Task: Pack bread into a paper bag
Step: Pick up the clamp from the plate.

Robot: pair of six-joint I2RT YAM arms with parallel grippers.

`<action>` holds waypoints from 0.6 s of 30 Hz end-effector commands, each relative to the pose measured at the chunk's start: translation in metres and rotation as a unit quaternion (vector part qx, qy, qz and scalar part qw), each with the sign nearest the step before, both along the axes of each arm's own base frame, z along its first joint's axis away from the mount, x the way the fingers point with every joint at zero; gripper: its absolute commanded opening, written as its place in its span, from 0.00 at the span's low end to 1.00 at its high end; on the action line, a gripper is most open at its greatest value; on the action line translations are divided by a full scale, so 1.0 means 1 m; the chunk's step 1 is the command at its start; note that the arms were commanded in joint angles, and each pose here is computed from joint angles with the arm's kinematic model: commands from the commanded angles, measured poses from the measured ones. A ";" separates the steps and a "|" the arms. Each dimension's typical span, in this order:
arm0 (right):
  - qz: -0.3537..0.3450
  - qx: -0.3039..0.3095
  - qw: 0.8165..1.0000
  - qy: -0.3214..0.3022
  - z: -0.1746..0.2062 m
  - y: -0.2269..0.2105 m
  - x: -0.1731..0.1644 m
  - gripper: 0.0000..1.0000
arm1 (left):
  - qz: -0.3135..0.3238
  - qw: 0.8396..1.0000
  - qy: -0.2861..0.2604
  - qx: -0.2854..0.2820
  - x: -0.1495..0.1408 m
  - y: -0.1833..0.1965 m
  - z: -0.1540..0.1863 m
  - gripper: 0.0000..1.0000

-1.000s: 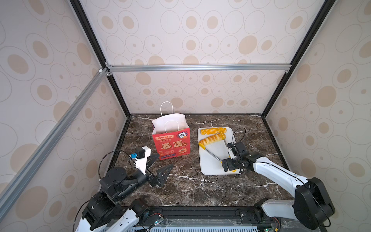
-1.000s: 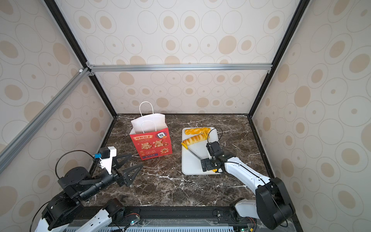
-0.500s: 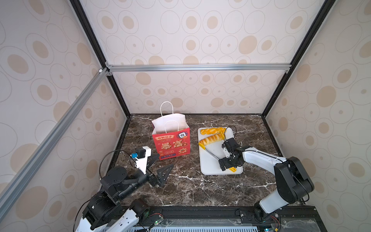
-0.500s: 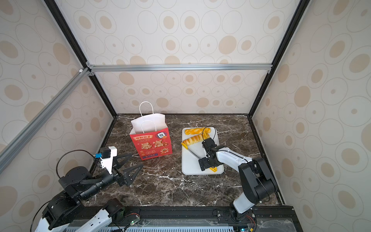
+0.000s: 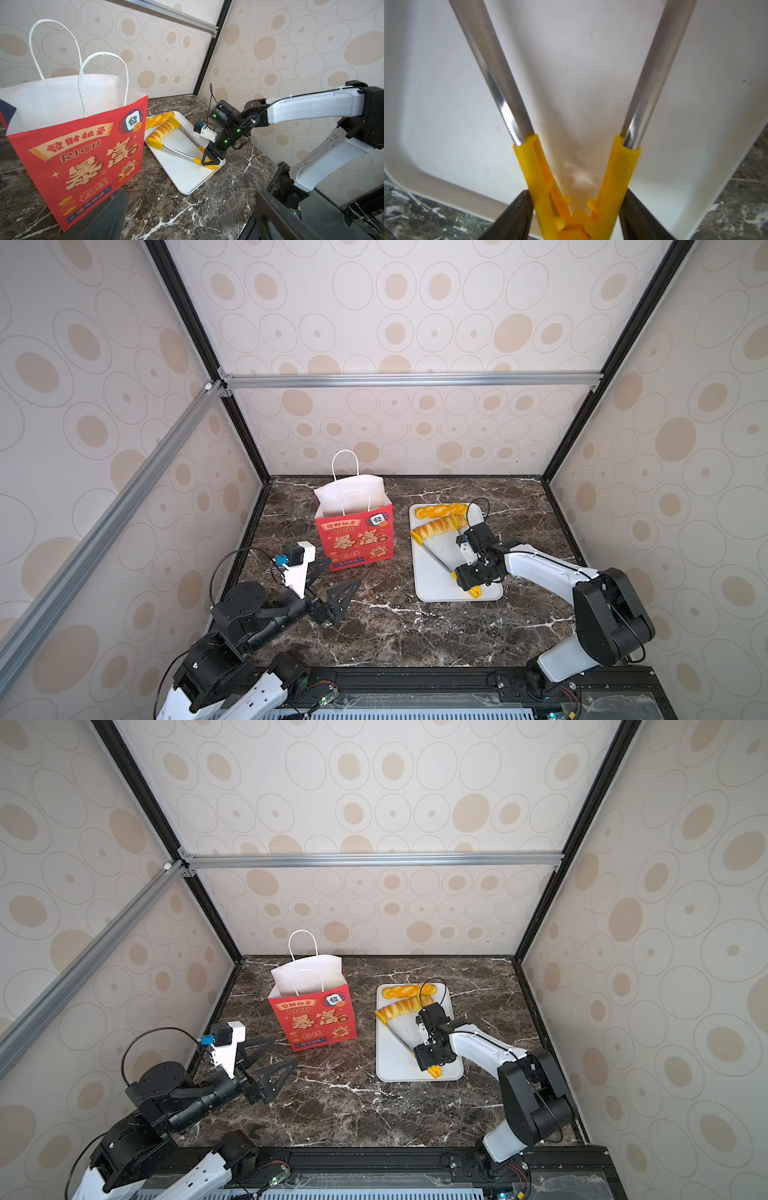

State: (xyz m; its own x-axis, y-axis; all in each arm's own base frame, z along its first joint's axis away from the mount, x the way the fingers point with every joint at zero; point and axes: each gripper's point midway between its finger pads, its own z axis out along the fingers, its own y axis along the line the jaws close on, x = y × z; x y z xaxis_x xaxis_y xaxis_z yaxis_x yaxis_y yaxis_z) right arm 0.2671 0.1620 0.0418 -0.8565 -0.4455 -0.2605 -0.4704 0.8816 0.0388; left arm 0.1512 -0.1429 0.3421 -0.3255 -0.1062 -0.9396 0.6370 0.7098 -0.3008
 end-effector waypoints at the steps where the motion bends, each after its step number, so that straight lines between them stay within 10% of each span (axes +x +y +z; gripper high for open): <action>1: 0.016 -0.013 1.000 0.018 -0.007 0.004 -0.006 0.76 | 0.005 1.000 -0.009 -0.008 0.001 0.001 0.007 0.98; 18: 0.027 -0.040 0.999 -0.016 0.011 0.007 -0.007 0.46 | 0.004 1.000 -0.008 -0.005 0.002 0.000 0.007 0.99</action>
State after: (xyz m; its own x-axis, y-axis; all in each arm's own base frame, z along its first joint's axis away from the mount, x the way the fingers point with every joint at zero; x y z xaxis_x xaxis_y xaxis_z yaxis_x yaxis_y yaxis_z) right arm 0.2590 0.1682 0.0325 -0.8332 -0.5110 -0.2112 -0.5170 0.8555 -0.0301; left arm 0.1517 -0.1430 0.3418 -0.3264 -0.1050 -0.9394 0.6358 0.7109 -0.3004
